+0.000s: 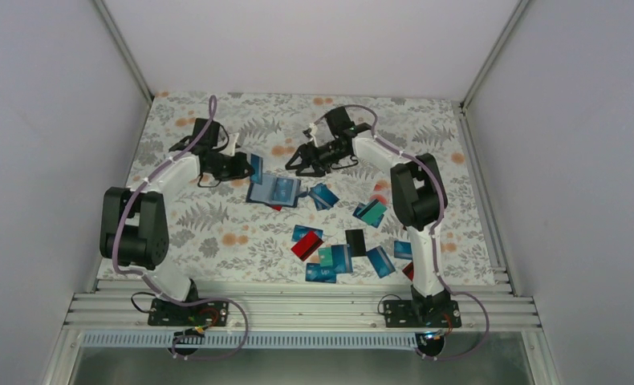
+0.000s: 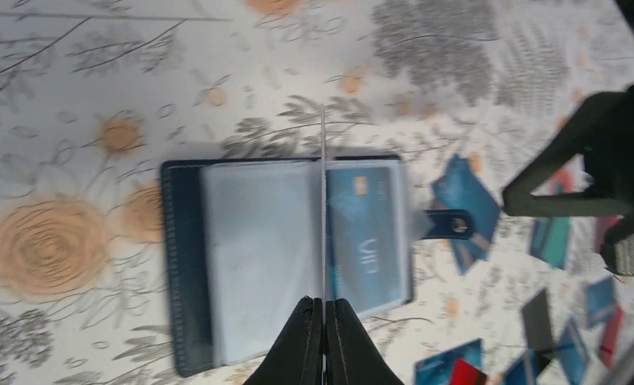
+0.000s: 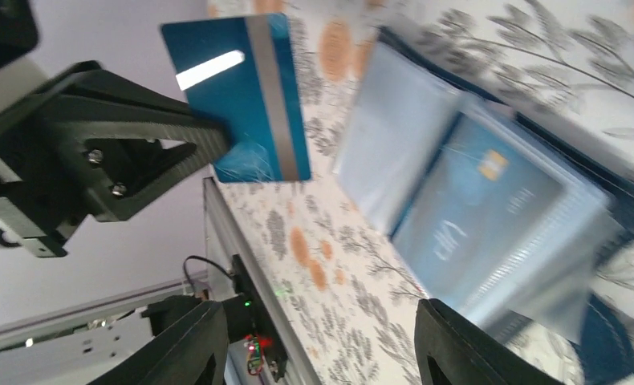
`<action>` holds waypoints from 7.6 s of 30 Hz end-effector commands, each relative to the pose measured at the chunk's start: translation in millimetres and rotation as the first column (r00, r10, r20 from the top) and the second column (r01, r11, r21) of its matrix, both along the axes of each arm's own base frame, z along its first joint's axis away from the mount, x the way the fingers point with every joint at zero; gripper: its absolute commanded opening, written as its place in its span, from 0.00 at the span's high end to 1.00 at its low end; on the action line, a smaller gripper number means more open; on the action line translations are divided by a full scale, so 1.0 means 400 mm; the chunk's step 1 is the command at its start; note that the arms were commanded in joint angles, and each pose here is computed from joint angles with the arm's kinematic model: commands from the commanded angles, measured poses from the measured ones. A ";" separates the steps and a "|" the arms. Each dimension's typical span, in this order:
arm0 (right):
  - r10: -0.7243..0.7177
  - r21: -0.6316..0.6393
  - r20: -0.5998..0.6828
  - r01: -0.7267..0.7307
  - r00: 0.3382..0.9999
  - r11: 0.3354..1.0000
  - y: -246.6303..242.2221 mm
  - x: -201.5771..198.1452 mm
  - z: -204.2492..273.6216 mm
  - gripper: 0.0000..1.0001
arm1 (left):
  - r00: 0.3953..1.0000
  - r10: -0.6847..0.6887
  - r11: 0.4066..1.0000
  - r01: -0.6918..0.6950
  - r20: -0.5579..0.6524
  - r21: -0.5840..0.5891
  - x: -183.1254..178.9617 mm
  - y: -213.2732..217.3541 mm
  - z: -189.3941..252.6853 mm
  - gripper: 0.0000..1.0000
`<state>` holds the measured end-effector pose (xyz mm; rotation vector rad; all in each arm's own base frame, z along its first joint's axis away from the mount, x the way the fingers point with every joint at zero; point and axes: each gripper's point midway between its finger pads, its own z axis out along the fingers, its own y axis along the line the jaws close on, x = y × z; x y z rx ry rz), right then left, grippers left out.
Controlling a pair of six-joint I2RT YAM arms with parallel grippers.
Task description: Put the credit cards into the card holder
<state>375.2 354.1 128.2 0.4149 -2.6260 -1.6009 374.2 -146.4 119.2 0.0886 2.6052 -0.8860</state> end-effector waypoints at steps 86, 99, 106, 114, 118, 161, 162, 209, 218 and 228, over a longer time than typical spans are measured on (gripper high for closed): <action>0.100 -0.037 -0.118 -0.105 0.988 0.994 0.256 -0.042 -0.118 0.39 | 0.996 0.090 0.957 -0.084 -0.007 0.276 -0.069 0.027 0.073 0.98; 0.007 -0.110 -0.025 -0.009 1.000 0.994 0.064 -0.053 -0.037 0.38 | 1.000 -0.011 1.000 0.012 -0.023 0.022 -0.038 -0.070 -0.027 0.98; -0.032 -0.191 -0.044 0.024 0.999 0.981 0.009 -0.063 -0.101 0.42 | 0.998 -0.062 0.998 0.061 -0.022 -0.021 -0.025 -0.086 -0.082 0.98; -0.006 -0.195 -0.086 -0.010 0.996 0.981 0.004 -0.082 -0.167 0.51 | 0.997 -0.065 0.998 0.065 0.028 -0.012 0.000 -0.066 -0.104 0.98; -0.003 -0.207 -0.106 -0.019 0.994 0.978 0.001 -0.089 -0.194 0.56 | 0.996 -0.082 0.997 0.082 0.030 -0.006 0.004 -0.068 -0.121 0.98; -0.002 -0.250 -0.165 -0.040 0.986 0.967 -0.021 -0.116 -0.267 0.79 | 0.953 0.065 0.943 -0.155 -0.296 -0.294 -0.063 -0.059 -0.224 0.98; -0.001 -0.252 -0.169 -0.042 0.986 0.967 -0.021 -0.118 -0.270 0.79 | 0.952 0.062 0.942 -0.155 -0.299 -0.299 -0.063 -0.060 -0.226 0.98; -0.064 -0.369 -0.053 0.040 0.997 0.929 -0.127 -0.059 -0.214 0.83 | 0.952 -0.086 0.954 -0.006 -0.294 -0.299 -0.070 -0.154 -0.238 0.98; -0.084 -0.500 -0.060 0.043 0.995 0.865 -0.181 -0.072 -0.277 0.87 | 0.951 -0.082 0.960 -0.005 -0.298 -0.279 -0.063 -0.163 -0.243 0.98; -0.076 -0.508 -0.099 0.015 0.992 0.862 -0.191 -0.103 -0.326 0.92 | 0.945 -0.146 0.959 0.062 -0.293 -0.278 -0.072 -0.203 -0.248 0.98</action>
